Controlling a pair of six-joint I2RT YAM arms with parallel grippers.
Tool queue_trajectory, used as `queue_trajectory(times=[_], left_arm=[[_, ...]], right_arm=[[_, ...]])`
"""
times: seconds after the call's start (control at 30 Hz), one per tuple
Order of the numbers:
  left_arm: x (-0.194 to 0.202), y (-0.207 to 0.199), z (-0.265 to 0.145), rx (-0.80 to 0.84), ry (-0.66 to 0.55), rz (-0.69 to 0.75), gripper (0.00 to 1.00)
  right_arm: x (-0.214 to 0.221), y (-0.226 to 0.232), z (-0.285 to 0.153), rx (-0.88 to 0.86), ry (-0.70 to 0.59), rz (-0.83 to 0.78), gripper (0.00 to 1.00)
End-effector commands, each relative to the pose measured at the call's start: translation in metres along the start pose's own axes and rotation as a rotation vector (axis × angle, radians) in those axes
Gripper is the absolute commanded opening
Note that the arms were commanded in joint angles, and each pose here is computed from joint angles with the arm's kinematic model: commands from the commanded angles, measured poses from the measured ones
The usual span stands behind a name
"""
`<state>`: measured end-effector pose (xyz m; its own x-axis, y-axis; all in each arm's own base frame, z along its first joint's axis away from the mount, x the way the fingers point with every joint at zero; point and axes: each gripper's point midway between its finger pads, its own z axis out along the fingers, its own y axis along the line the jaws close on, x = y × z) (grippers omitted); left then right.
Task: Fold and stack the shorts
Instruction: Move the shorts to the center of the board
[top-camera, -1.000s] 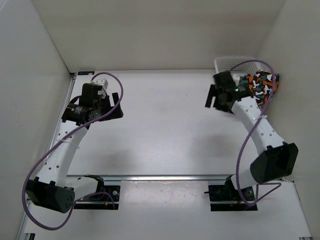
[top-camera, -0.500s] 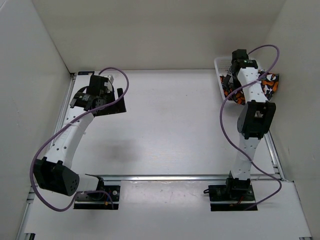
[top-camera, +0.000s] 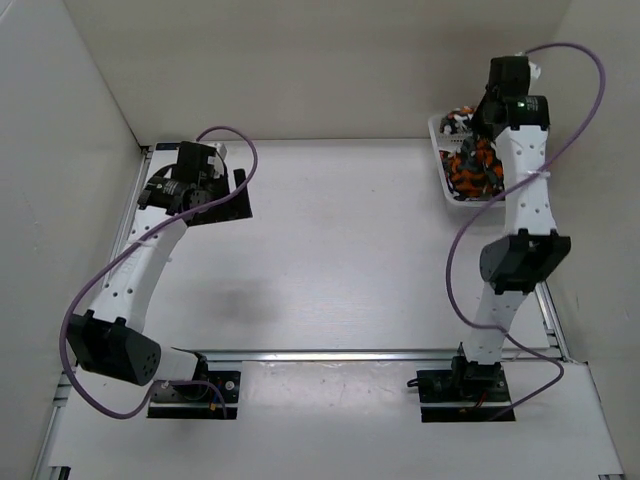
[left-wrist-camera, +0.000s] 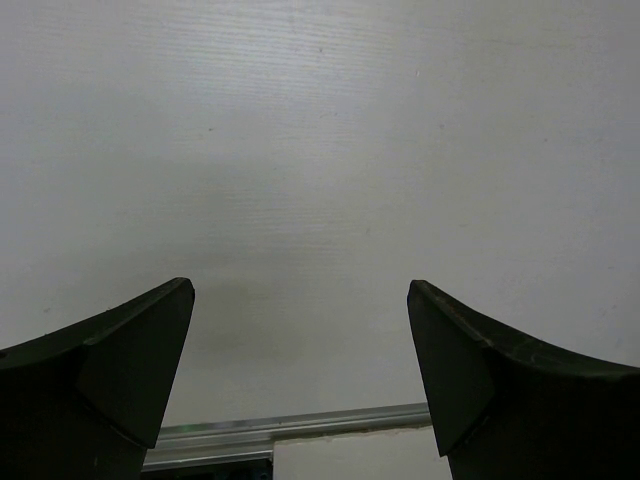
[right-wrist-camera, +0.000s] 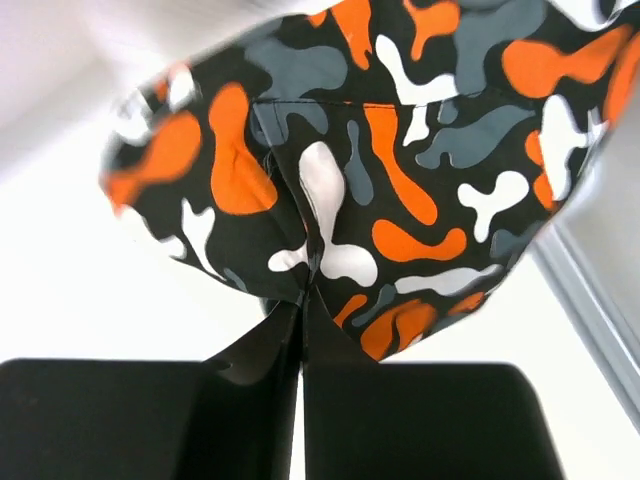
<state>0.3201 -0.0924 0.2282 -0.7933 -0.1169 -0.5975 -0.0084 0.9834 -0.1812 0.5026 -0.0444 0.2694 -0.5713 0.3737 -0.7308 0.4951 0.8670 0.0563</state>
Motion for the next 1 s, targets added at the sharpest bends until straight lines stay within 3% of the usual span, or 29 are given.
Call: queue_trajectory(times=[0.0, 0.07, 0.23, 0.37, 0.4, 0.47, 0.57, 0.6, 0.7, 0.77, 0.97], left_arm=[[-0.029, 0.001, -0.033, -0.003, -0.099, -0.024, 1.0], [-0.033, 0.011, -0.044, -0.035, -0.099, -0.054, 1.0], [-0.068, 0.042, -0.091, -0.074, -0.236, -0.164, 1.0], [-0.084, 0.06, -0.122, -0.083, -0.315, -0.232, 1.0], [-0.086, 0.059, -0.125, -0.07, -0.322, -0.237, 1.0], [-0.085, 0.059, -0.129, -0.051, -0.329, -0.244, 1.0], [-0.075, 0.052, -0.121, -0.004, -0.295, -0.249, 1.0], [-0.07, 0.05, -0.115, 0.006, -0.272, -0.25, 1.0], [-0.054, 0.046, -0.095, 0.045, -0.213, -0.252, 1.0], [-0.034, 0.033, -0.078, 0.082, -0.133, -0.23, 1.0], [0.01, 0.01, -0.039, 0.138, 0.009, -0.196, 1.0]], right_arm=[[-0.079, 0.059, -0.179, -0.484, -0.33, -0.006, 0.0], [-0.094, 0.076, -0.254, -0.686, -0.46, -0.016, 0.0], [-0.076, 0.096, -0.375, -1.02, -0.593, -0.096, 0.0], [-0.027, 0.11, -0.418, -1.213, -0.518, -0.186, 0.0], [-0.002, 0.12, -0.398, -1.219, -0.42, -0.209, 0.0], [0.033, 0.122, -0.407, -1.293, -0.364, -0.253, 0.0], [0.103, 0.118, -0.333, -1.152, -0.141, -0.228, 0.02], [0.132, 0.106, -0.281, -1.032, -0.043, -0.191, 0.1], [0.181, 0.069, -0.186, -0.75, 0.187, -0.095, 0.59], [0.207, 0.051, -0.164, -0.641, 0.305, -0.092, 0.59], [0.231, 0.065, -0.184, -0.618, 0.231, -0.217, 0.57]])
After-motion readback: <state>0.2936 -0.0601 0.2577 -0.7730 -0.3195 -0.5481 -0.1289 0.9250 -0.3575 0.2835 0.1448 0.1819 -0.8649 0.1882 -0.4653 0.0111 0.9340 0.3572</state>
